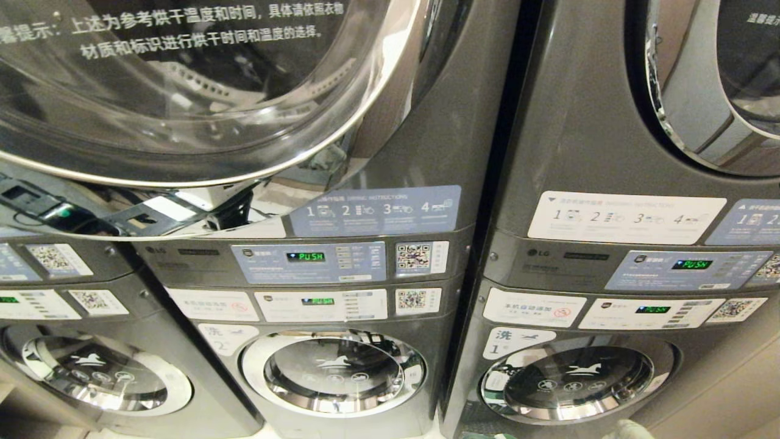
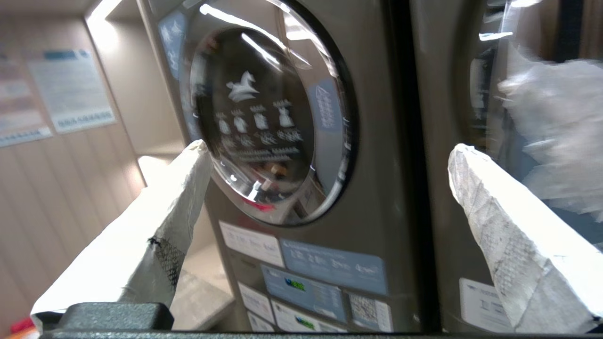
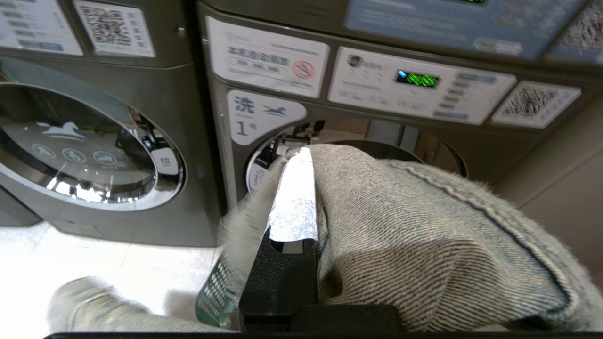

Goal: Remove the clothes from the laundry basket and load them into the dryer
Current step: Open the dryer

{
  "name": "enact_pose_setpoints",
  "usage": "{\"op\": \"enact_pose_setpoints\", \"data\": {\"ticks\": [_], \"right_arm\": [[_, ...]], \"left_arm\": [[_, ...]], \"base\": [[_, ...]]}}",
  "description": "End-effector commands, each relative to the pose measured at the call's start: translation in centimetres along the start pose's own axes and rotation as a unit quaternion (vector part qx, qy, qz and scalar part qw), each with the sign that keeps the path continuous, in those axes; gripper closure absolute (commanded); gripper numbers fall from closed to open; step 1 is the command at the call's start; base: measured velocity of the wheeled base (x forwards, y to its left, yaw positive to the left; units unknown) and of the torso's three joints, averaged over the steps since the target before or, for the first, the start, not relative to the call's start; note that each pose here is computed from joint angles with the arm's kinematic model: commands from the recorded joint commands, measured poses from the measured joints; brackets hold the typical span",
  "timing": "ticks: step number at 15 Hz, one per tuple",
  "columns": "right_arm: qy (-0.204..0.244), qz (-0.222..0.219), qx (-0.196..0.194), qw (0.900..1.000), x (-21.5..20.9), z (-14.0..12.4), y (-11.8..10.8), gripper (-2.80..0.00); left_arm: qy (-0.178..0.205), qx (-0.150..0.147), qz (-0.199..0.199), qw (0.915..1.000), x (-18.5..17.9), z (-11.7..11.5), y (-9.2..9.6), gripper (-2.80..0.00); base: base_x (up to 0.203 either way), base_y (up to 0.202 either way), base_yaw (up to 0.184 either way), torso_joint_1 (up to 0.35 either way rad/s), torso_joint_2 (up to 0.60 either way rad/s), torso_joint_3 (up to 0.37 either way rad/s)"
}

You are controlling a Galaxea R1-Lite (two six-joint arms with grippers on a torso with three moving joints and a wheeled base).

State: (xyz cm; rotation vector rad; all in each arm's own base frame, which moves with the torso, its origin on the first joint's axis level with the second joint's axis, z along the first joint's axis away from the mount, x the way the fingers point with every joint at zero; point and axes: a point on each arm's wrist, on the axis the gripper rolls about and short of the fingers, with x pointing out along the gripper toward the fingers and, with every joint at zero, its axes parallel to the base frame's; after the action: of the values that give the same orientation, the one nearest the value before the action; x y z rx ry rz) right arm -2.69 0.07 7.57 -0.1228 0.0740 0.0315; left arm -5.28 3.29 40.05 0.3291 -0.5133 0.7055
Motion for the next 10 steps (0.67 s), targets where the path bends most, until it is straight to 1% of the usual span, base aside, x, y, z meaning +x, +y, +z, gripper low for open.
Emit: {"op": "enact_pose_setpoints", "data": {"ticks": [1,4,8,9,10], "right_arm": [[0.0,0.0,-0.001,1.0,0.0,0.0,0.0,0.0],[0.0,0.0,0.0,1.0,0.0,0.0,0.0,0.0],[0.0,0.0,0.001,1.0,0.0,0.0,0.0,0.0],[0.0,0.0,0.001,1.0,0.0,0.0,0.0,0.0],[0.001,0.0,0.001,1.0,0.0,0.0,0.0,0.0]], "left_arm": [[0.003,0.006,-0.002,1.0,0.1,-0.1,-0.3,-2.8],[0.011,0.011,-0.007,0.9998,-0.4,-1.0,-0.5,-2.8],[0.084,0.021,0.031,0.9957,-0.4,-2.4,-1.2,-2.8],[0.101,0.016,0.033,0.9943,-0.3,-2.6,-1.3,-2.8],[0.115,0.009,0.025,0.9931,-0.1,-3.0,-1.6,-2.8]], "base": [[0.0,0.0,0.0,0.054,0.01,-0.026],[0.0,0.0,0.0,0.0,0.0,0.0],[0.0,0.0,0.0,-0.007,0.0,0.001],[0.0,0.0,0.0,0.0,0.0,0.0],[0.0,0.0,0.0,0.0,0.0,0.0]]}}
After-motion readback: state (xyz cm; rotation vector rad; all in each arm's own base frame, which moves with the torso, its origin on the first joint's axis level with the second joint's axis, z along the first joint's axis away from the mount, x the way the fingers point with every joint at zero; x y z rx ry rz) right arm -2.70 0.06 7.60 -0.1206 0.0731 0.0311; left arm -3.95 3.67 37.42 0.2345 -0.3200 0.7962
